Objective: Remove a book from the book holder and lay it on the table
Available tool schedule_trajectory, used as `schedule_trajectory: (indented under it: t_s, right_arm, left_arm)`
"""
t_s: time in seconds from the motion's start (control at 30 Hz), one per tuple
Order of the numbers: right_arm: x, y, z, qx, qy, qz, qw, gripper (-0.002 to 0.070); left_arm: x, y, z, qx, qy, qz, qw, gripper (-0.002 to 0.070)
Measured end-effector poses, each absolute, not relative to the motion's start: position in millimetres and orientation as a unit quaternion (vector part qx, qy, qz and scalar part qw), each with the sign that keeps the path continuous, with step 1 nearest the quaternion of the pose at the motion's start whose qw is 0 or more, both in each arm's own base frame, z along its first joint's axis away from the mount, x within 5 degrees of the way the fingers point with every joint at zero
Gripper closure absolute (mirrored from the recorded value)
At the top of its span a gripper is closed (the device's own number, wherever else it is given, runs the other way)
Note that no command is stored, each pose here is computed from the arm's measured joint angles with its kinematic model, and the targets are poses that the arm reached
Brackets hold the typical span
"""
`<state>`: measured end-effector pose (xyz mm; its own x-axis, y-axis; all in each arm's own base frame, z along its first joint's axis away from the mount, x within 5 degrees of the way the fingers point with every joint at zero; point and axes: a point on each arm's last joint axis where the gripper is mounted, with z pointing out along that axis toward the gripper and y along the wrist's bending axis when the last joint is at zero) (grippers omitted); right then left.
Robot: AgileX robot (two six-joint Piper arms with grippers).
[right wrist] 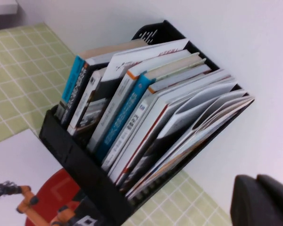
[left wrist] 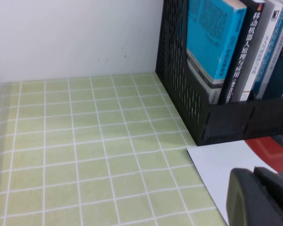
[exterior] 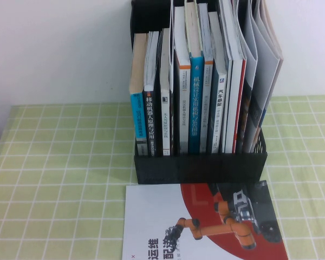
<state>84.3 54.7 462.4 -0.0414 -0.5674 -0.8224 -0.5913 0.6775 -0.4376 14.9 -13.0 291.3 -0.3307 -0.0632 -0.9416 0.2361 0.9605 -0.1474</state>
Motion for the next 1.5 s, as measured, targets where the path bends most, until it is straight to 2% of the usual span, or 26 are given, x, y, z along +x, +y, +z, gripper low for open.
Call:
schedule_trajectory:
  t_s: [0.23,0.33,0.43,1.13,1.27,1.37,1.5]
  right_arm:
    - [70,45,335,-0.372,0.734,0.064,0.565,0.0678]
    - [70,47,291,-0.386,0.718,0.062,0.576,0.0678]
    - [70,52,264,-0.396,0.709,0.075,0.579,0.0678]
    - [70,54,258,-0.387,0.705,0.090,0.587,0.0678]
    - [70,54,259,-0.387,0.705,0.090,0.587,0.0678]
    - [70,54,259,-0.387,0.705,0.090,0.587,0.0678]
    - [70,54,259,-0.387,0.705,0.090,0.587,0.0678]
  left_arm:
    - [21,-14,276,0.051,0.816,-0.128,0.562,0.0678]
    - [23,-15,272,0.050,0.819,-0.135,0.556,0.0678]
    - [22,-16,273,0.048,0.817,-0.142,0.557,0.0678]
    - [28,-17,266,0.041,0.811,-0.148,0.564,0.0677]
    - [35,-13,244,0.040,0.796,-0.120,0.592,0.0677]
    - [43,-10,215,0.019,0.792,-0.100,0.602,0.0677]
    - [51,-6,176,-0.040,0.806,-0.105,0.581,0.0677]
